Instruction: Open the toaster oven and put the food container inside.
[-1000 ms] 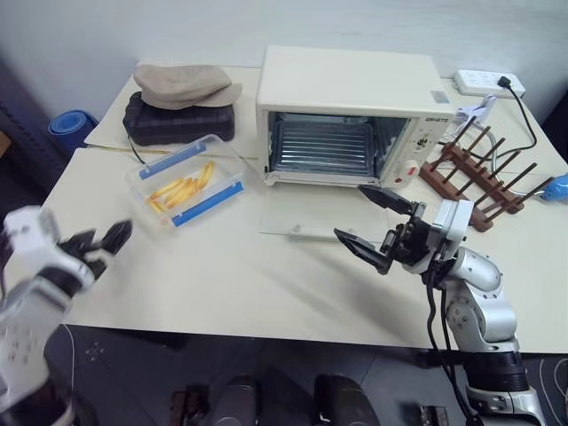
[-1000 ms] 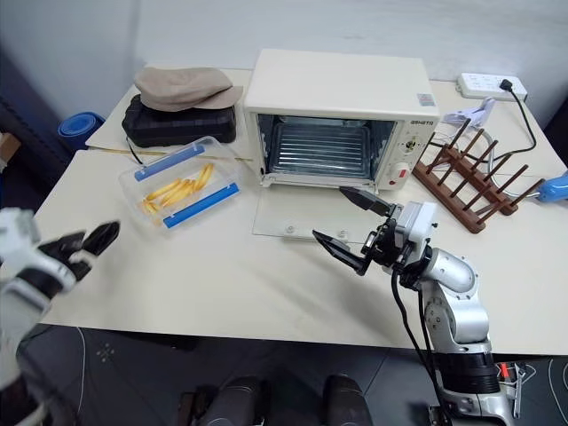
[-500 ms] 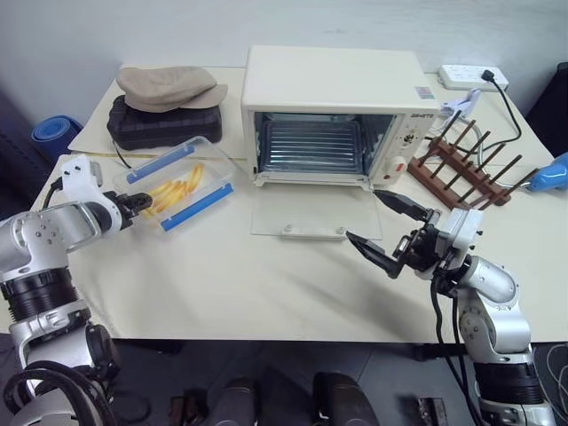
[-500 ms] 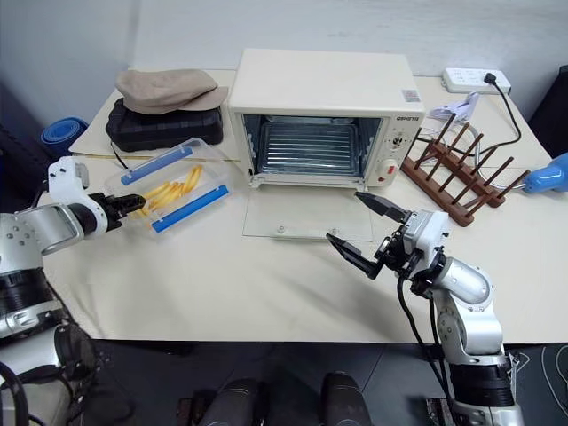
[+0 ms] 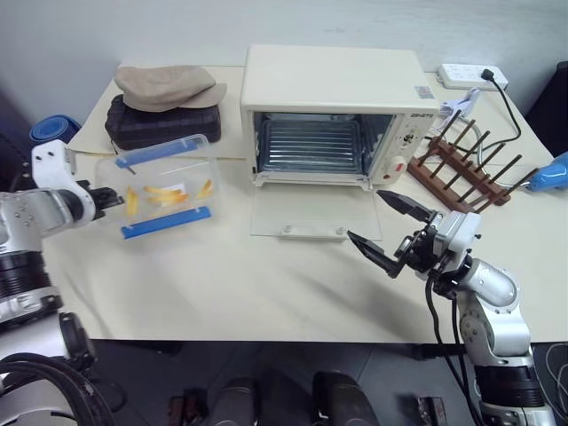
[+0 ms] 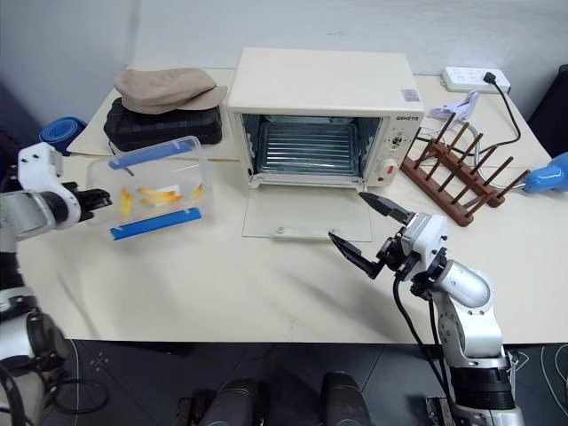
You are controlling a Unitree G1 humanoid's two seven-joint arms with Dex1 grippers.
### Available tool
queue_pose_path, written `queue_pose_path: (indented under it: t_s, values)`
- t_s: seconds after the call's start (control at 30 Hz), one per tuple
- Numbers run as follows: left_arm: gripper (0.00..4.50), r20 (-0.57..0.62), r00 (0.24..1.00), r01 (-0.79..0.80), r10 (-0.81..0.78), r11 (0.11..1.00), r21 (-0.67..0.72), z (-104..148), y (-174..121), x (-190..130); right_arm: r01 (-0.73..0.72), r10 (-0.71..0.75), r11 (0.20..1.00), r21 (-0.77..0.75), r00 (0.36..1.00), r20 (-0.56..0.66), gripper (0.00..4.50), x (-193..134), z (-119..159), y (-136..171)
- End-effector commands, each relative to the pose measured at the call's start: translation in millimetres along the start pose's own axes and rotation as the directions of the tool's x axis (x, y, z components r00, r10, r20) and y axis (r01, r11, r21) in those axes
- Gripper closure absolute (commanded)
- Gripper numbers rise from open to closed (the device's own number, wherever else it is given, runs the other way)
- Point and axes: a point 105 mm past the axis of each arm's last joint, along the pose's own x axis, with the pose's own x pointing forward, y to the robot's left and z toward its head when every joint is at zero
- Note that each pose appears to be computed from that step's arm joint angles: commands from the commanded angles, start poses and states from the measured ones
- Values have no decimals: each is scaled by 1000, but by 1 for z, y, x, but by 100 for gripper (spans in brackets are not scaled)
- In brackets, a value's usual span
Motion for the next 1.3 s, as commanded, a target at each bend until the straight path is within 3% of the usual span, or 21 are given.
queue_pose_path:
  t_s: [0.03,0.43,0.6,0.83,0.87,1.0,1.1,1.2,1.3]
  values:
    - [448,4,994,106,-107,990,91,9,-29,-16,12,-12,1000,-25,1000,9,0,-6,7,-5]
    - [448,-66,905,425,-420,887,183,-10,-175,1,97,-100,995,-35,992,-76,0,-35,7,-13]
    - [448,-53,863,504,-503,848,165,-9,-220,13,146,-149,989,-37,981,-125,0,-55,12,-11]
    - [448,-55,841,539,-538,827,161,-15,-250,29,199,-200,980,-17,972,-122,0,-56,14,3]
    - [375,-47,834,550,-549,821,153,-14,-254,30,203,-203,979,-16,971,-123,0,-56,14,4]
    - [267,50,792,603,-608,792,95,1,-266,27,226,-227,974,-22,966,-127,0,-58,16,5]
    - [177,167,715,684,-679,729,34,21,-267,15,233,-234,972,-21,964,-124,0,-59,19,2]
    - [177,204,627,764,-752,644,26,29,-255,-1,225,-223,974,-5,966,-131,0,-58,23,1]
    - [177,178,538,820,-824,560,116,29,-235,-21,172,-161,984,53,973,-164,0,-55,24,10]
